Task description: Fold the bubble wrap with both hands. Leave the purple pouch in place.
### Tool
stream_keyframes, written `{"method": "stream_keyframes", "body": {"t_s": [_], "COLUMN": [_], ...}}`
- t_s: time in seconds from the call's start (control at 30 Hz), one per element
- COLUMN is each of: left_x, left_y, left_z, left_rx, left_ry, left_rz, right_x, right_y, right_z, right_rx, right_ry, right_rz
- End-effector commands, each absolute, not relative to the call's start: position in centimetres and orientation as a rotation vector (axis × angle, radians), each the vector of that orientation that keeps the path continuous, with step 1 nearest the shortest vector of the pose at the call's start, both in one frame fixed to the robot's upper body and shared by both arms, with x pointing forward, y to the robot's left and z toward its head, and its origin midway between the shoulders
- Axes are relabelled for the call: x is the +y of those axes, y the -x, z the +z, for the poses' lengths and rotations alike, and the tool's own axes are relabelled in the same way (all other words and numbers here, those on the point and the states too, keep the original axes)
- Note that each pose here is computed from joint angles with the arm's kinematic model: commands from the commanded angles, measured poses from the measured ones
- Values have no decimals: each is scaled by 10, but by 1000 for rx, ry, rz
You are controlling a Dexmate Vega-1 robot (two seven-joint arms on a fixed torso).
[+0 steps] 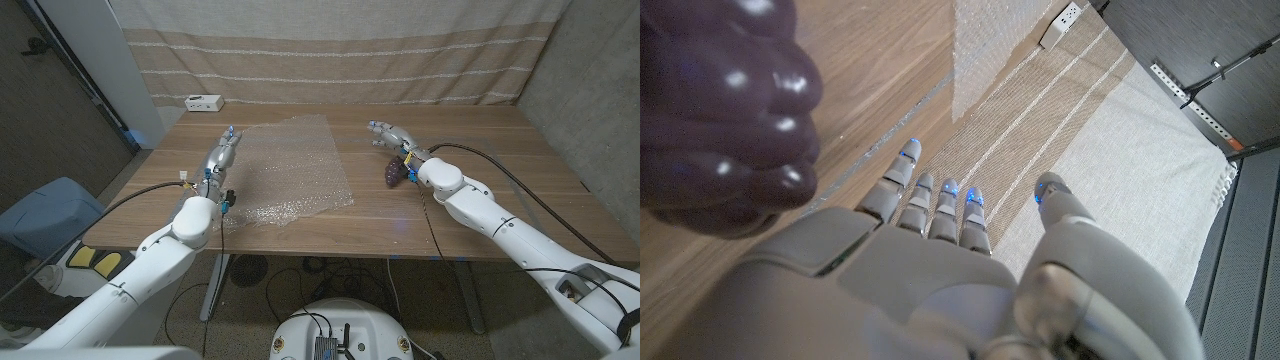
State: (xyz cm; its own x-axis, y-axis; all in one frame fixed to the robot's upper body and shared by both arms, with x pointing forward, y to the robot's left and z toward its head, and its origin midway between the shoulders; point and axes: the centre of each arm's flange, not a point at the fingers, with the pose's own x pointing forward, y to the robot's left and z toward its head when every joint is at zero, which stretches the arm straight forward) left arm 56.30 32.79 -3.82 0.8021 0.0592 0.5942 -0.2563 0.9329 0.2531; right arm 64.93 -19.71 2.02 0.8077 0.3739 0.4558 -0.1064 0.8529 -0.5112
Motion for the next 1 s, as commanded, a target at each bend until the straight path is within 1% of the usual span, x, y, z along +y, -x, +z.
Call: {"method": "stream_keyframes", "body": {"t_s": [0.03,0.2,1.0], "left_x": [332,333,336], "left_y": [-550,-546,-536], "left_z": [-46,-50,-60], "left_rx": [-616,-627,-637], "left_ry": [-383,-401,-476], "left_rz": [214,210,257], "right_x": [-181,-173,-140], "right_y": [-639,-635,-614], "right_z": [20,18,6], "right_rx": [-568,-572,-541], "right_ry": [638,671,926], "right_rz": [266,298,243]}}
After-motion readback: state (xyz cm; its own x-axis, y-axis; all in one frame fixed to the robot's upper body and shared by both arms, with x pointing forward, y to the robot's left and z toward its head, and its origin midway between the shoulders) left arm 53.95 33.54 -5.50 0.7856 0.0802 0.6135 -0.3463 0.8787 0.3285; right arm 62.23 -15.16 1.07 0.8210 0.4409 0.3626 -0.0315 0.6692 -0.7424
